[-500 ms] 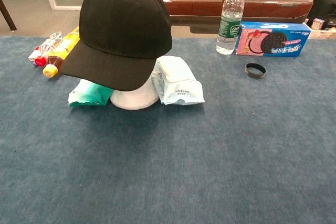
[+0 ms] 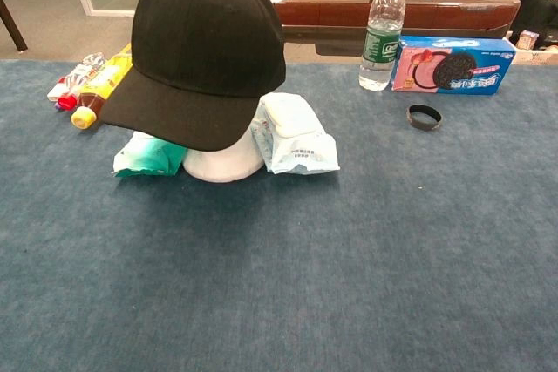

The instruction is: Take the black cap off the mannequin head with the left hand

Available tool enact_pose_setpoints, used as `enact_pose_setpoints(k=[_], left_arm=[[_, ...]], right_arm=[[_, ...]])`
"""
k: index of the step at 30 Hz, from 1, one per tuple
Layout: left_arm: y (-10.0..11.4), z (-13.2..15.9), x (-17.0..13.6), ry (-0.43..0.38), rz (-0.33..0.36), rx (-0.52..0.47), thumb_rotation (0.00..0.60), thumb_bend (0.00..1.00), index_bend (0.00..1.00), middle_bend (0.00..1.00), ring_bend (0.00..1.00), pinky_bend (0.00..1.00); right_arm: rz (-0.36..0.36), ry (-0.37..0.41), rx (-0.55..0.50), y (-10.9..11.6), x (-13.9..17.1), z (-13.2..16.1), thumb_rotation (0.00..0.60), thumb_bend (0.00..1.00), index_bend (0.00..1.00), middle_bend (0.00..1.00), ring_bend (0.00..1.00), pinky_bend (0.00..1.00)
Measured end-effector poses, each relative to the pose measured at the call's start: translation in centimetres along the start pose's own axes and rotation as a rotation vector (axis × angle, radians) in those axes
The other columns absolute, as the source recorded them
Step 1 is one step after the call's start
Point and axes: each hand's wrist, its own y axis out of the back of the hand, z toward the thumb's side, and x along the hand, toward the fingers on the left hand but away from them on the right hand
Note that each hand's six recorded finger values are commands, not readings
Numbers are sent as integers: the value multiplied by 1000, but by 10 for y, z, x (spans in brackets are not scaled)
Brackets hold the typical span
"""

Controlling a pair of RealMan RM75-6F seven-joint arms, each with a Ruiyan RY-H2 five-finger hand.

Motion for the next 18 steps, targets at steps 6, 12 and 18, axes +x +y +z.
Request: enact_pose_setpoints(k=[6,12,18], left_arm=[[3,9,0,-42,26,-17,600,278,347,371,283,456],[19,37,2,-157,135,-31,600,59,367,498,348,504],[32,78,15,-318,226,-6,600,4,303,520,440,548]], right_arm=[[-19,13,-17,4,4,3,600,226,480,389,341,382],[-34,14,-26,8,4,2,600,226,480,389,341,382],[-40,11,-41,12,2,-1,600,226,480,389,341,382]])
